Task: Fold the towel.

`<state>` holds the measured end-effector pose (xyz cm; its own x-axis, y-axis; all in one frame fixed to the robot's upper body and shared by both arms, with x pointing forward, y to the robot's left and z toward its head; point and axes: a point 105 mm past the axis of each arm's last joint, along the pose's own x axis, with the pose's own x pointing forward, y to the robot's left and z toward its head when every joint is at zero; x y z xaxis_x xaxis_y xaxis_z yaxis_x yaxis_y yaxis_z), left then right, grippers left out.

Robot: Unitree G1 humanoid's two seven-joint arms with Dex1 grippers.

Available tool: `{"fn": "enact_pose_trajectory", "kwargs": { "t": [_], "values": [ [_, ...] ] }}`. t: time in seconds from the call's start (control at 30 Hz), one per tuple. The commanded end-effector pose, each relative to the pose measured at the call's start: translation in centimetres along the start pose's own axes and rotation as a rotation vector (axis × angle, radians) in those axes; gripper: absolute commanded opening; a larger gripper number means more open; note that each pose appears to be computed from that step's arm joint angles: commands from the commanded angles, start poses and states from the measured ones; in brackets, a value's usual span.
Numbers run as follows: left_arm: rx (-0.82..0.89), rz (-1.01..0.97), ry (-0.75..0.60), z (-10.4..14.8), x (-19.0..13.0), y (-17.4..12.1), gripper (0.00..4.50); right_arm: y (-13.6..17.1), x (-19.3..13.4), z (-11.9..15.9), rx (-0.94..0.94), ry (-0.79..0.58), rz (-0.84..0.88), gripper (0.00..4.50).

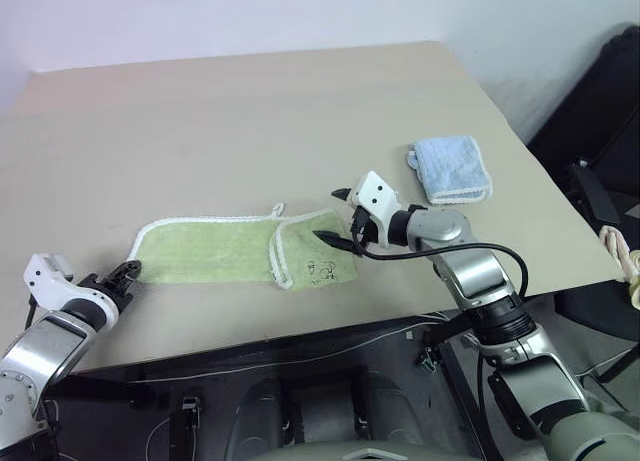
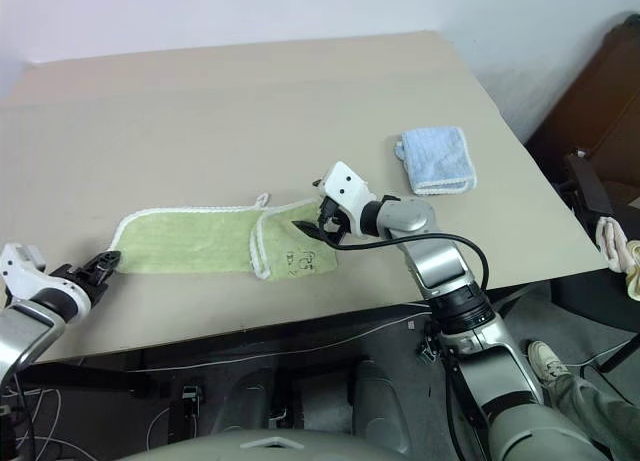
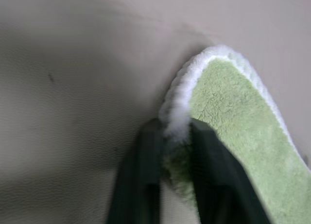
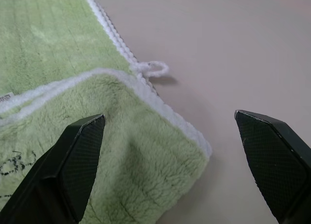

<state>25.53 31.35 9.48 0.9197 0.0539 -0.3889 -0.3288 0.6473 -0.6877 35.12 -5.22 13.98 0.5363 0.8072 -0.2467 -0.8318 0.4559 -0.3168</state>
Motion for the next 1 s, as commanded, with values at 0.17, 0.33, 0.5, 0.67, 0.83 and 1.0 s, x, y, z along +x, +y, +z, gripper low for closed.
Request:
{"fn": "enact_pose_trajectory", "kwargs": {
  "t": [0.17,0.33,0.5,0.67,0.83,1.0],
  "values": [
    [0.066,-0.21,-0.021,1.3,-1.0,-3.6,0.03,-0.5,-0.6,1.0,-0.026,-0.029,-0.029,4.5],
    [0.173,-0.354,0.072,0.4,-2.1,-6.0,0.03,-1.0,-1.2,1.3,0.012,-0.047,-0.046,4.5],
    [0.291,-0.432,0.159,-0.4,-2.3,-7.7,0.03,-1.9,-1.6,1.4,0.036,-0.057,-0.085,4.5],
    [0.364,-0.619,0.274,-2.2,-3.5,-11.4,0.03,-2.2,-2.0,1.2,0.046,-0.057,-0.115,4.5],
    [0.385,-0.694,0.318,-3.0,-3.5,-13.0,0.03,-2.5,-2.4,1.1,0.054,-0.06,-0.151,4.5],
    [0.417,-0.801,0.404,-4.4,-4.4,-14.4,0.03,-2.9,-3.0,0.9,0.066,-0.056,-0.182,4.5]
  ]
}}
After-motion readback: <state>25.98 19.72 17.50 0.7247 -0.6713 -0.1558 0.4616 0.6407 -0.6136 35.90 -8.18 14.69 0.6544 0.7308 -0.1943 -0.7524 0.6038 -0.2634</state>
